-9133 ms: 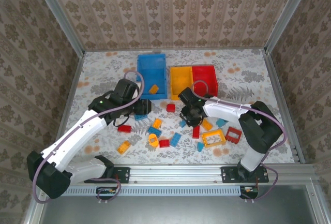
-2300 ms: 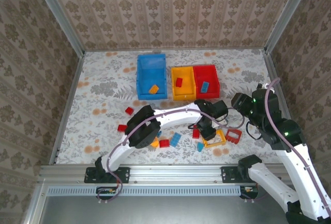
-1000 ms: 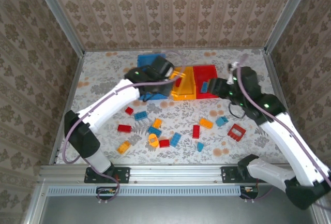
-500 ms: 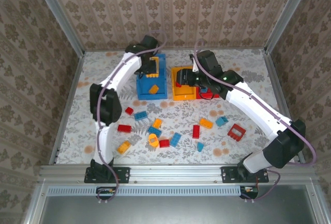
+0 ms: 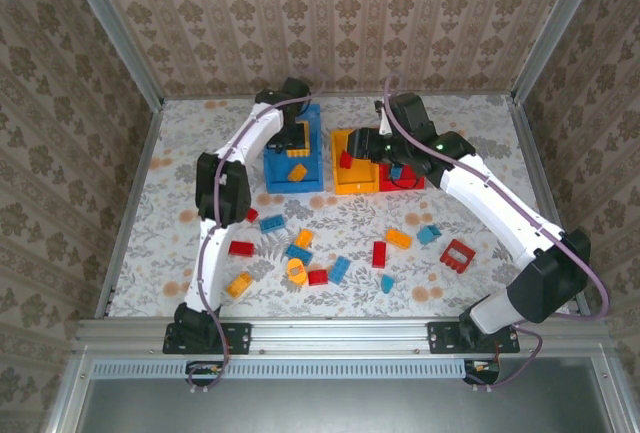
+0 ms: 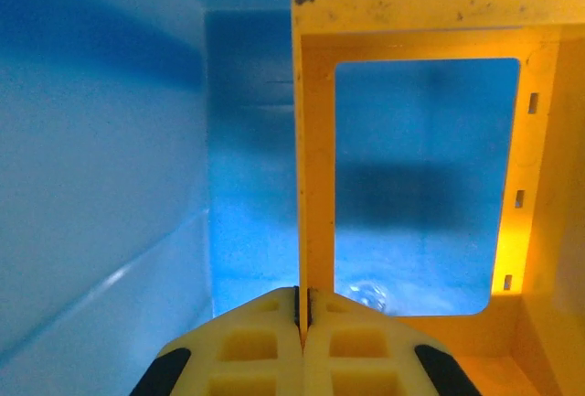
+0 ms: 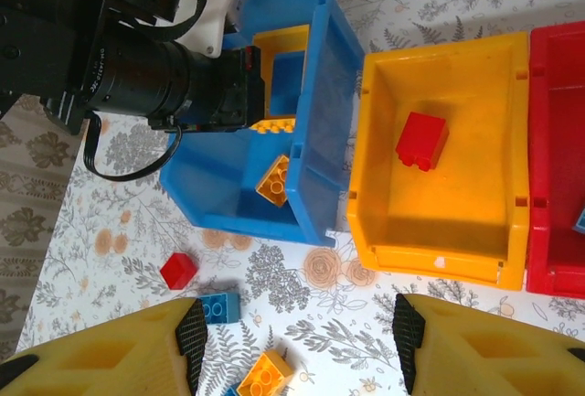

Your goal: Sort the legos into containers by color

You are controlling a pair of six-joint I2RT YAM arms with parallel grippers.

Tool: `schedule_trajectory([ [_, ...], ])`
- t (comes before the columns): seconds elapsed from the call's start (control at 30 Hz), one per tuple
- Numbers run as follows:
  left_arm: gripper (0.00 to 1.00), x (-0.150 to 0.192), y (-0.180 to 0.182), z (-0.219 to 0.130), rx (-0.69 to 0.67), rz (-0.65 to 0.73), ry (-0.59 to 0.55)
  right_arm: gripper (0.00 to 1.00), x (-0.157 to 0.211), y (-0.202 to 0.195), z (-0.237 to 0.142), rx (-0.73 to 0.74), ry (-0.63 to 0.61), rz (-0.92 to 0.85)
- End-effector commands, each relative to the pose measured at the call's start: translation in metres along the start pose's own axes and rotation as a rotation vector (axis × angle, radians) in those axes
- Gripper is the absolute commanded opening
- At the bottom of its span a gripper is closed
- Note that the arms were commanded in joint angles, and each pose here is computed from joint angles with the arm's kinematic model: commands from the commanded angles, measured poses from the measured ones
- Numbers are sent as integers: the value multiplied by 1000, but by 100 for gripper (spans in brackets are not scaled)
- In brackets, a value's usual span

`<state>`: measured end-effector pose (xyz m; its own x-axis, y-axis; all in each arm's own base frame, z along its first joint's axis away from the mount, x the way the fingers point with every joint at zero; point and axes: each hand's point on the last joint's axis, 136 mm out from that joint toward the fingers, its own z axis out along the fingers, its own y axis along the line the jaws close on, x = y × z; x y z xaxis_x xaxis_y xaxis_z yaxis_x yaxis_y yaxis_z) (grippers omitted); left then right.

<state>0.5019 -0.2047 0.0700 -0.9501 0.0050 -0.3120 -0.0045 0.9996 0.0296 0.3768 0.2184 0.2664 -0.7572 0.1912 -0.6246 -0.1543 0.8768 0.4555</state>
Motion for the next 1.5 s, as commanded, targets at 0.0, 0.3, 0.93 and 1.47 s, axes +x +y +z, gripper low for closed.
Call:
schedule_trajectory([
  [0.0,0,-5,-7,8,40,-29,5,60,10,-9,-1,1,35,40],
  [0.3,7,-1,-26,12,95,10,11,60,26,-50,-8,73,56,153],
  [0.93,56,13,-46,-96,146,21,-151,50,161,-231,-96,731,210,704],
  [1.47,54,128,-98,-167,391,250,-164,43,258,-279,-108,891,342,842],
])
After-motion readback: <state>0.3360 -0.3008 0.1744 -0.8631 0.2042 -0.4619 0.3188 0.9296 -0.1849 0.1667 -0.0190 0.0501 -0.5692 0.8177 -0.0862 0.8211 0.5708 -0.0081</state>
